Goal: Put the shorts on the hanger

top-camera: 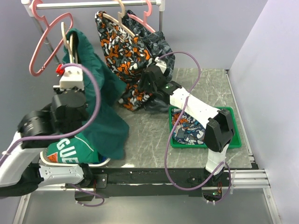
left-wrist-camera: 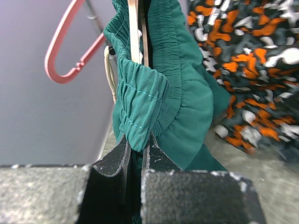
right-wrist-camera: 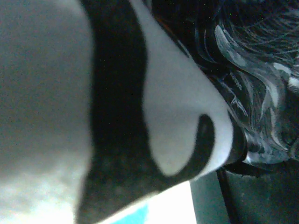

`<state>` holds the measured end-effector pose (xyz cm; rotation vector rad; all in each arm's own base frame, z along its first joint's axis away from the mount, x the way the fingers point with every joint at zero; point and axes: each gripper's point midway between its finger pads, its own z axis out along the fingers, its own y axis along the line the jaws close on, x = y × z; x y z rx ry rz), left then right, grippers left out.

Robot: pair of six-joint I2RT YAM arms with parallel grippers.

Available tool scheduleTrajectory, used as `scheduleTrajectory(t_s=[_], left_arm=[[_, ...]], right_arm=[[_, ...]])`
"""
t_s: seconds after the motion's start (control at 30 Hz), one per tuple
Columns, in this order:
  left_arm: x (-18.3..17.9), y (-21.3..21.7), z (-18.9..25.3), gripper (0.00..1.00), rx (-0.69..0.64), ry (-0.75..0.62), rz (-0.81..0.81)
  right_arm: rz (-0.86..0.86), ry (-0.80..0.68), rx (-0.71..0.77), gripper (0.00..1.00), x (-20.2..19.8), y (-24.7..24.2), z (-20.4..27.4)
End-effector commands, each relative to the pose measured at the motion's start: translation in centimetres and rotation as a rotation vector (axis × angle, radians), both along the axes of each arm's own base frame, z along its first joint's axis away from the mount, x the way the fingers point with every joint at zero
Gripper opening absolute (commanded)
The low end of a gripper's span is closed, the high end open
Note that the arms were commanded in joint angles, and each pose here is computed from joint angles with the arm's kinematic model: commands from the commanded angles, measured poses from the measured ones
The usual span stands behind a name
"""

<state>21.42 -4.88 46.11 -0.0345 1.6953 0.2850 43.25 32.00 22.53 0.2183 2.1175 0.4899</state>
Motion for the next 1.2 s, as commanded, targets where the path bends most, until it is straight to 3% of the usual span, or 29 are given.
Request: scheduleTrajectory(t_s=[0.0,0.27,0.57,1.17], left_arm=[[1.9,0.1,1.9,0.01,-0.008,-0.06,0.087],[5.3,-3.2,1.8,0.01,-0.155,-0.037,-0.15],[8.8,-3.1,1.8,0.01,-0.281,-0.061,-0.214],[12.5,-1.4,5.8,0.01,-0.28,-0.153,-0.216]], right_arm=[[-0.026,-0.035,0.037,0.69,0.5,-0.4,1.4],[-0.016,-0.037,0.048,0.68,0.1,-0.4,1.6],[0.008,-0.029,0.057,0.68,-0.3,0.4,1.4],[0.044,-0.047,0.075,0.68,-1.2,0.3,2.0]])
